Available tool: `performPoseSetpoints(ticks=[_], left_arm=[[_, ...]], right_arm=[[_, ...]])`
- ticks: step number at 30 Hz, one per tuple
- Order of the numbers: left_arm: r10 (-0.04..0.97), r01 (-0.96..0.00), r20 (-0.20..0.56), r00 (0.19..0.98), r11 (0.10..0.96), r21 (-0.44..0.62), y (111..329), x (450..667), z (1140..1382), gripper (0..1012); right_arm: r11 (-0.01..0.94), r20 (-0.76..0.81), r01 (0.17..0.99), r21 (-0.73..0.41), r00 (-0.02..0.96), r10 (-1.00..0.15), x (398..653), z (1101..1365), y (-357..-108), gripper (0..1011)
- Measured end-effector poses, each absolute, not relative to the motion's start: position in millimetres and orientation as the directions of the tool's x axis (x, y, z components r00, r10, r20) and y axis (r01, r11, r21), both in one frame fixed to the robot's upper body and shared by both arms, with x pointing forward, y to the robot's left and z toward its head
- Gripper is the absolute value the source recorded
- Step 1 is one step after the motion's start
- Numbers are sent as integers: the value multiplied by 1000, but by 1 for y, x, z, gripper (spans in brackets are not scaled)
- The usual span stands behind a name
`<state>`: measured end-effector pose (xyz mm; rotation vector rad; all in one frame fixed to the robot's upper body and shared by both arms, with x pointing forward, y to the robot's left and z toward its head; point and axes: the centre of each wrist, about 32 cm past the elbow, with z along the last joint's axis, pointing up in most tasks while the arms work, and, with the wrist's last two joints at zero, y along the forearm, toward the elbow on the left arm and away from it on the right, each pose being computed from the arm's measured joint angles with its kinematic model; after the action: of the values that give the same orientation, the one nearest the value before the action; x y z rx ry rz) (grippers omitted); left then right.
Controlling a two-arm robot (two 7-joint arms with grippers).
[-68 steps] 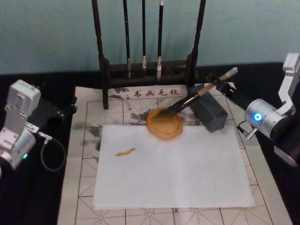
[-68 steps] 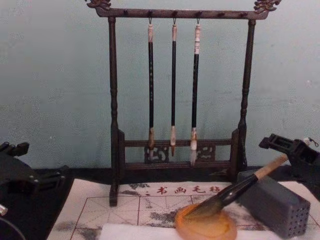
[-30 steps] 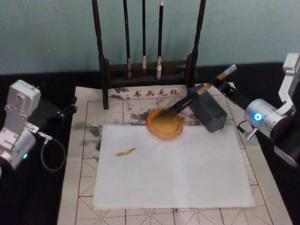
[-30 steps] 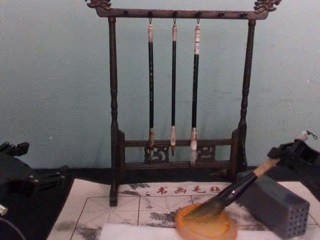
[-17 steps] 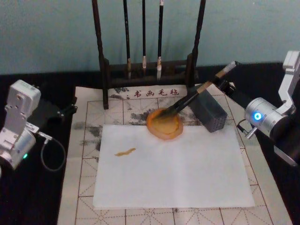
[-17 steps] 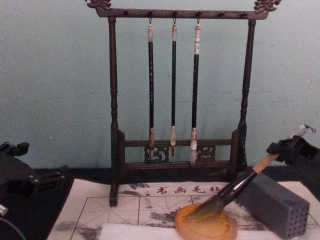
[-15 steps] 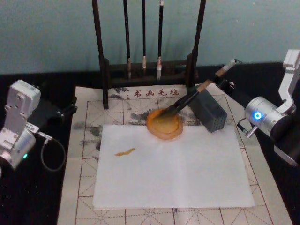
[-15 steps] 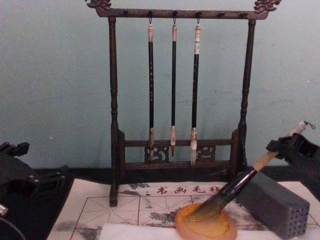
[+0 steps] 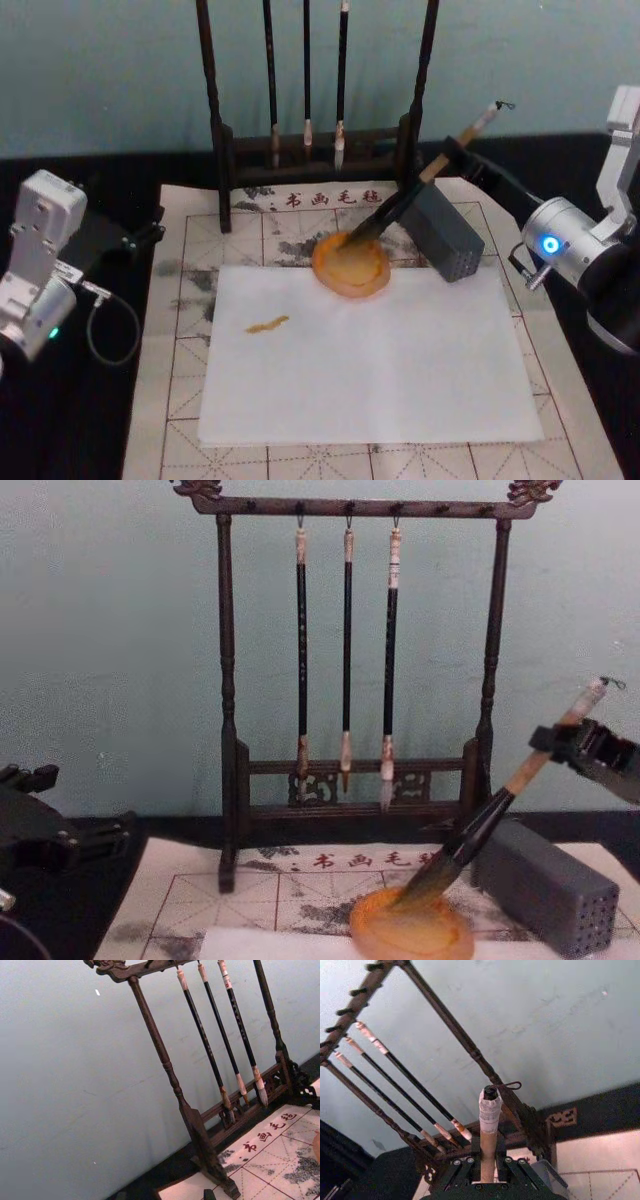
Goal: Pick up the brush from the inkstone, write on the paper, then place the brush back to its original position.
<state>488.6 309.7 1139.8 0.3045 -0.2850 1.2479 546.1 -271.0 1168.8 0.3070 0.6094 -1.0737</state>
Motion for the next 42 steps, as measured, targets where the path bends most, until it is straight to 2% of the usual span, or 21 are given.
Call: performPoseSetpoints(ticks=[12, 34, 42], left_arm=[[880, -955, 374, 292, 287, 70, 310, 489, 1140, 1001], [880, -955, 374, 292, 287, 70, 310, 489, 1140, 1001], [880, -955, 374, 292, 287, 70, 310, 489, 1140, 1001]], right_arm=[[450, -511, 893, -8, 383, -770, 543, 1172, -269, 198], [438, -477, 898, 27, 397, -784, 535, 1182, -276, 198], [508, -392, 859, 67, 491, -778, 520, 1190, -279, 198]])
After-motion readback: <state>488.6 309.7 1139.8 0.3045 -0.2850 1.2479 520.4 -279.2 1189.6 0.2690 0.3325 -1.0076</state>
